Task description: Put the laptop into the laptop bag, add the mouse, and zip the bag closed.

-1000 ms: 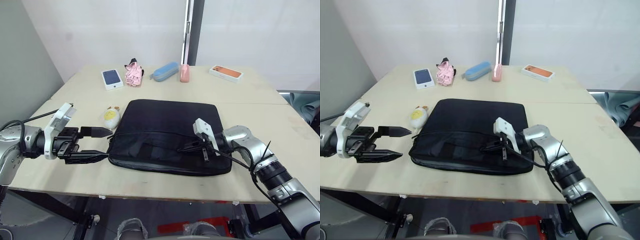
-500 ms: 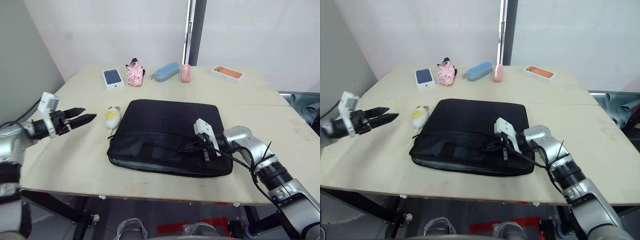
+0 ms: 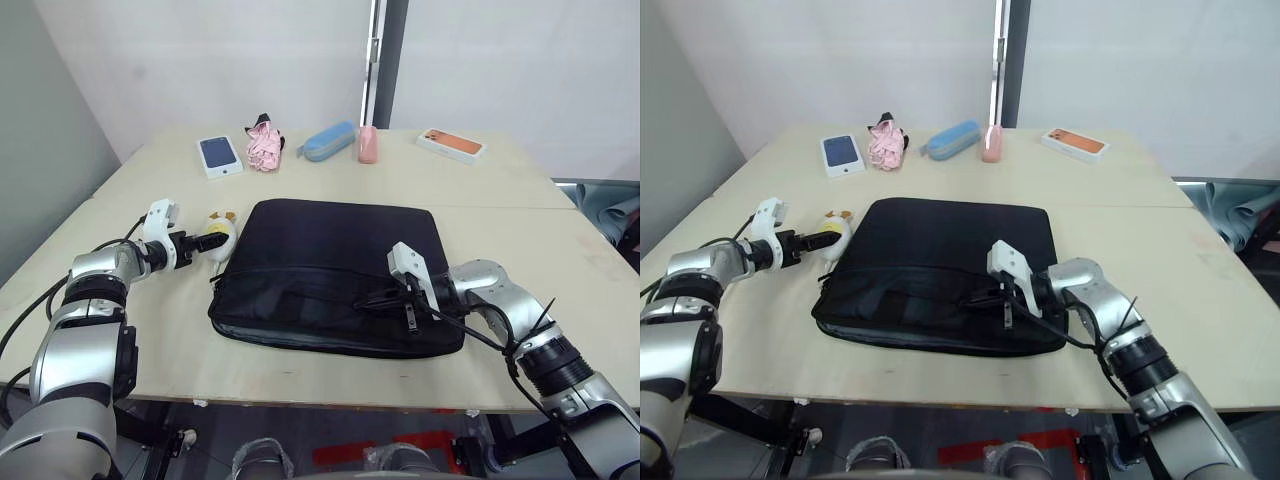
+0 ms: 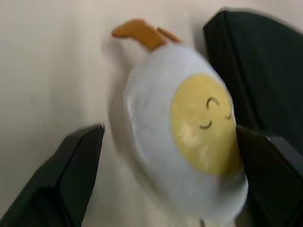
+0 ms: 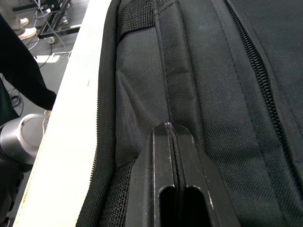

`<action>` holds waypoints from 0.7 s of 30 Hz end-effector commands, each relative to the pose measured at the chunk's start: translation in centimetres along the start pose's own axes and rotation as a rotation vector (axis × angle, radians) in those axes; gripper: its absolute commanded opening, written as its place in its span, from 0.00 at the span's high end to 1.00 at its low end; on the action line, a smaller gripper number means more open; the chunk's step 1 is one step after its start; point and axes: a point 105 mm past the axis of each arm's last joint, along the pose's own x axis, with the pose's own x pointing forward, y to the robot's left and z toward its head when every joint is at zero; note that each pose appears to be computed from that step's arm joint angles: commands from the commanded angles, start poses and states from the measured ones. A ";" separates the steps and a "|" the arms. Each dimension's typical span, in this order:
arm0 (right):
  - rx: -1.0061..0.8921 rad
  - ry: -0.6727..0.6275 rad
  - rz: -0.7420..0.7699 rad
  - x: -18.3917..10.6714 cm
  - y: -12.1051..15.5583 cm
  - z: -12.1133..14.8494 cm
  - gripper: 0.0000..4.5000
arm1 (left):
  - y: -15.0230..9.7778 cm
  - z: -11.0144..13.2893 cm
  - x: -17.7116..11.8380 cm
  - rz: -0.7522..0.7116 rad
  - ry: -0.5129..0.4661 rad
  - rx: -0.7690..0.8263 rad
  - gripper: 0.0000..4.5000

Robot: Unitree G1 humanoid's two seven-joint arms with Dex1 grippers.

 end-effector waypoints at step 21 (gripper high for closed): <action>0.227 0.034 -0.126 -0.4 -0.8 -4.1 1.00 | -4.3 1.8 -6.8 -0.201 -0.075 0.161 1.00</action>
